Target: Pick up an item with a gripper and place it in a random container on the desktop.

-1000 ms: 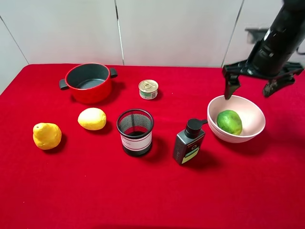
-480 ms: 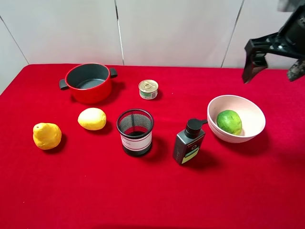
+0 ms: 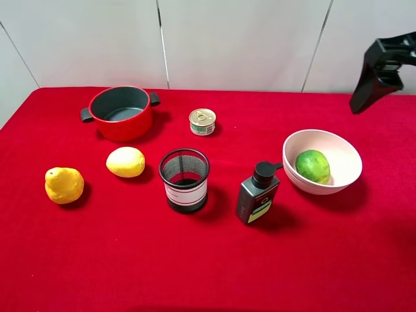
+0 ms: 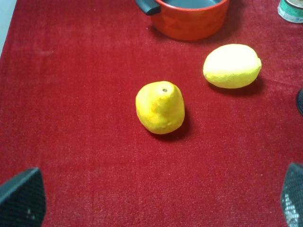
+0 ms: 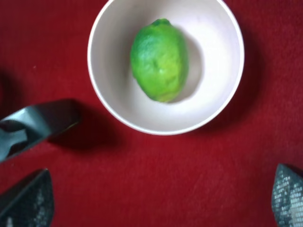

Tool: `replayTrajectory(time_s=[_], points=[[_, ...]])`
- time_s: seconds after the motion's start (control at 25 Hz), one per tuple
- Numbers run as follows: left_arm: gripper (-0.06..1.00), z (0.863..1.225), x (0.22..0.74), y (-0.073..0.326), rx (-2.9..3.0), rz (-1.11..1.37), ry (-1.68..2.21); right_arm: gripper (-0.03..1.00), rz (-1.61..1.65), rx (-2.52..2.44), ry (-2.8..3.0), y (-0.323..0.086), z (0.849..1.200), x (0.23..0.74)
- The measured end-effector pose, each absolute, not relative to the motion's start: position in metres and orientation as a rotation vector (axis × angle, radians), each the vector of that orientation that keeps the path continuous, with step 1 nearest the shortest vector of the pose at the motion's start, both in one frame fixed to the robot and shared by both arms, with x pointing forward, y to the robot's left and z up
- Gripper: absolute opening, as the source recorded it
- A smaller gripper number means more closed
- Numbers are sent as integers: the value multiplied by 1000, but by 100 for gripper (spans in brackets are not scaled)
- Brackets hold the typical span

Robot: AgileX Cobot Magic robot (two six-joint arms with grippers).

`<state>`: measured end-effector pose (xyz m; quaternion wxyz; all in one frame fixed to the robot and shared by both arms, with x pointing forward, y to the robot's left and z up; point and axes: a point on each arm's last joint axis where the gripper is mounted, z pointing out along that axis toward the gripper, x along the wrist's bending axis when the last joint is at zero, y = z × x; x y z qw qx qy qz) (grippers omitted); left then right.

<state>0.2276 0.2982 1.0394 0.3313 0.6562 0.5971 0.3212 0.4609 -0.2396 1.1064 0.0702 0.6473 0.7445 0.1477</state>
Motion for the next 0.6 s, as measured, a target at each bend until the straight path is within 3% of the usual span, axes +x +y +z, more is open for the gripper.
replayTrajectory(time_s=[0.6], points=[[100, 1039, 228, 298, 1715, 839, 1561, 69, 722, 1815, 2101, -265, 1127, 353]])
